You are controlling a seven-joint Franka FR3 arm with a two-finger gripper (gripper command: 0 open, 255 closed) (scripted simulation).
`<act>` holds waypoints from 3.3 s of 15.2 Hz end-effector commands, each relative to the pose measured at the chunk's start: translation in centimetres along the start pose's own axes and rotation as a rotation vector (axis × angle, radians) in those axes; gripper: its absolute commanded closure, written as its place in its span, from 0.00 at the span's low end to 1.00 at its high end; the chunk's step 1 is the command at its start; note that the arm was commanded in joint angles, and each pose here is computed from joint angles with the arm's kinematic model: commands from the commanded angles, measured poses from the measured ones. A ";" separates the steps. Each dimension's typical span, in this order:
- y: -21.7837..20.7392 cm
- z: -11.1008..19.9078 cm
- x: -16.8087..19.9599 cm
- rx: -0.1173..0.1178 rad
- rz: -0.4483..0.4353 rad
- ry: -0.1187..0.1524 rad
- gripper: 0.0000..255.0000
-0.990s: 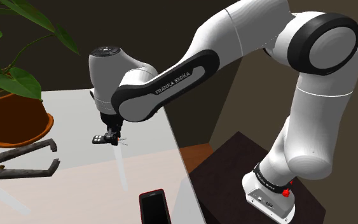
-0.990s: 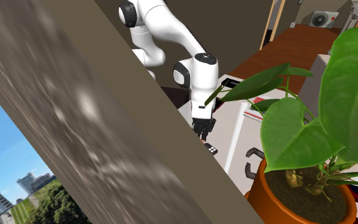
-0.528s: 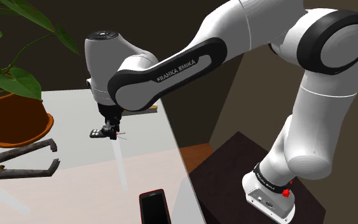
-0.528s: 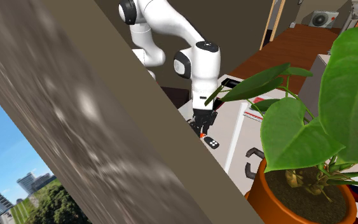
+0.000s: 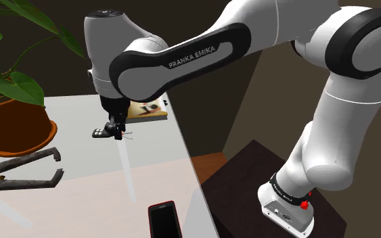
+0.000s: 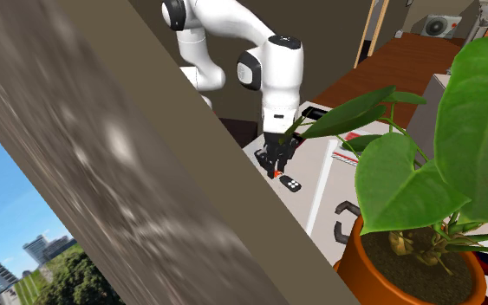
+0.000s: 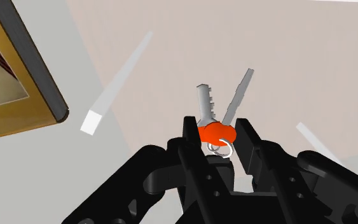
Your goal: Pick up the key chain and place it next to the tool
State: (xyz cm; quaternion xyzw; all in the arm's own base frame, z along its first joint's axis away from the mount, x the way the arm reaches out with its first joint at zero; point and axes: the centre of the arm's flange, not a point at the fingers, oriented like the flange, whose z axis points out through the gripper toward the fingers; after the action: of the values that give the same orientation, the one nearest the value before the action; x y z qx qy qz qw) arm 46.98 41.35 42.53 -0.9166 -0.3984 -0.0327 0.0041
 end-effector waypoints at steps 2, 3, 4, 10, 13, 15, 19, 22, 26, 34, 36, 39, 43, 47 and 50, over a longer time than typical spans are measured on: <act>0.1 -1.5 0.0 0.000 0.000 0.000 1.00; 0.1 -2.1 0.1 0.000 0.000 0.000 1.00; 0.1 -2.6 0.1 0.000 0.000 0.000 1.00; -6.1 -2.7 2.4 0.000 0.000 0.000 1.00; -9.8 -2.7 3.7 0.000 0.000 0.000 1.00; -12.3 -2.7 4.6 0.000 0.000 0.000 1.00; -17.2 -2.7 6.4 0.000 0.000 0.000 1.00; -21.0 -2.7 7.8 0.000 0.000 0.000 1.00; -25.9 -2.6 9.6 0.000 0.000 0.000 1.00; -30.3 0.0 11.0 0.000 0.000 0.000 1.00; -30.3 1.1 10.9 0.000 0.000 0.000 1.00; -30.3 2.7 10.8 0.000 0.000 0.000 1.00; -30.4 4.8 10.7 0.000 0.000 0.000 1.00; -30.4 6.9 10.6 0.000 0.000 0.000 1.00; -30.4 7.8 10.5 0.000 0.000 0.000 1.00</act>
State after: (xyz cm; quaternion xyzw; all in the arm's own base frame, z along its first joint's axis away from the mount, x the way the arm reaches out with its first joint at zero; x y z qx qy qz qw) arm 32.36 70.05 35.05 -0.9166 -0.3984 -0.0323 0.0039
